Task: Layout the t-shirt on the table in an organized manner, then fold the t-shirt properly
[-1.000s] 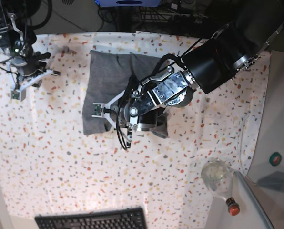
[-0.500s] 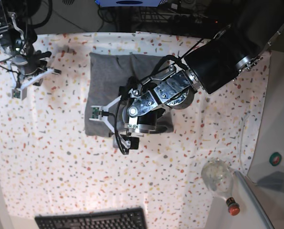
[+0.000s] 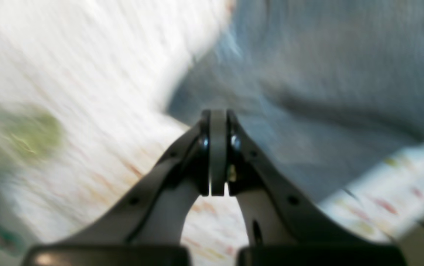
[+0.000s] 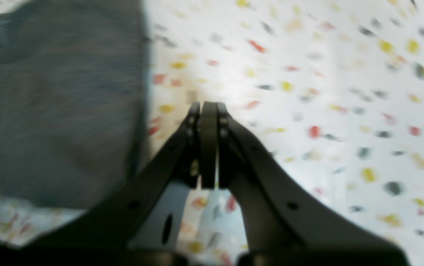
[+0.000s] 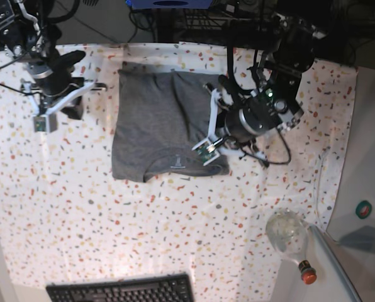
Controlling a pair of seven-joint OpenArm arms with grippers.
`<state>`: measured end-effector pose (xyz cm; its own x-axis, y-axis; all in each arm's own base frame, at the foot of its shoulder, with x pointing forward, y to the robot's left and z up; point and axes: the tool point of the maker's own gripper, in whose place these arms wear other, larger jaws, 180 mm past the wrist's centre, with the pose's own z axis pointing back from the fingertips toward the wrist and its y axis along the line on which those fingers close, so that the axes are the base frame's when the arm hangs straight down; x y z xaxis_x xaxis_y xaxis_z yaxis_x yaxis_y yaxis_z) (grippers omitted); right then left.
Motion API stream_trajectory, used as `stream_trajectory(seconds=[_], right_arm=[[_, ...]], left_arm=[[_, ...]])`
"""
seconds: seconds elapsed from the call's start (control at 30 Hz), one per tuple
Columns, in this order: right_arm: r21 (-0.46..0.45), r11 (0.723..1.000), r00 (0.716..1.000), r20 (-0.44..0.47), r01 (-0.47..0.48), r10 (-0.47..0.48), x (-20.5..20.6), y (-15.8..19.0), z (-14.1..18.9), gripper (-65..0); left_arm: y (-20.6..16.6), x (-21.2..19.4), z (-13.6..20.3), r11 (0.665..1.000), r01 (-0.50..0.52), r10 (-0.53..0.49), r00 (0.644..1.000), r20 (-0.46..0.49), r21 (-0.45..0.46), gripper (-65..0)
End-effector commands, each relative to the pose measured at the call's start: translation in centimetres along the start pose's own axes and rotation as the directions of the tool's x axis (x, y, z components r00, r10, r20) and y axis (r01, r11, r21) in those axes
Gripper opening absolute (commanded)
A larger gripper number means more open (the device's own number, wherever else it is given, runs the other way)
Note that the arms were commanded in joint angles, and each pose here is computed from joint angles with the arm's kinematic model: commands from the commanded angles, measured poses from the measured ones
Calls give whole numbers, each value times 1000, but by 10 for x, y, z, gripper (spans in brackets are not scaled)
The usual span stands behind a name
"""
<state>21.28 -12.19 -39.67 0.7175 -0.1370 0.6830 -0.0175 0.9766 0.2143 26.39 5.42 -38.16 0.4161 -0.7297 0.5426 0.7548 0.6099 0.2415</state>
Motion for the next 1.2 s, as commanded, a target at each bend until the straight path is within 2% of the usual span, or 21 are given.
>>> stream_trajectory(seconds=[0.0, 0.13, 0.3, 0.43, 0.57, 0.77, 0.9, 1.0, 1.17], right_arm=[[37, 999, 999, 25, -31, 30, 7, 12, 2, -650], [159, 983, 996, 15, -89, 88, 5, 58, -7, -650], [265, 950, 986, 7, -165, 170, -2, 101, -19, -650], [247, 946, 965, -99, -211, 242, -43, 90, -40, -650], [193, 959, 955, -174, -207, 241, -78, 68, -51, -650], [175, 962, 959, -151, -211, 238, -85, 60, -52, -650], [176, 962, 959, -151, -211, 238, -84, 60, -52, -650], [188, 959, 961, -140, -211, 239, -82, 63, -46, -650], [215, 948, 964, -71, -236, 256, -57, 63, -25, -650]], left_arm=[[-8, 17, 4, 999, -37, 40, 993, 111, -25, -650], [-49, -1, 0, 985, -120, 143, 970, 195, -124, -650], [-67, -41, -25, 967, -179, 196, 977, 81, -180, -650], [-68, -71, -36, 962, -197, 200, 980, -2, -191, -650], [-72, -89, -43, 956, -211, 204, 977, -55, -203, -650], [-67, -104, -47, 955, -219, 204, 974, -94, -197, -650], [-57, -83, -37, 968, -180, 178, 984, -31, -173, -650], [-37, -76, -19, 977, -180, 183, 983, 17, -117, -650], [-14, -92, 18, 971, -240, 239, 970, 38, -3, -650]])
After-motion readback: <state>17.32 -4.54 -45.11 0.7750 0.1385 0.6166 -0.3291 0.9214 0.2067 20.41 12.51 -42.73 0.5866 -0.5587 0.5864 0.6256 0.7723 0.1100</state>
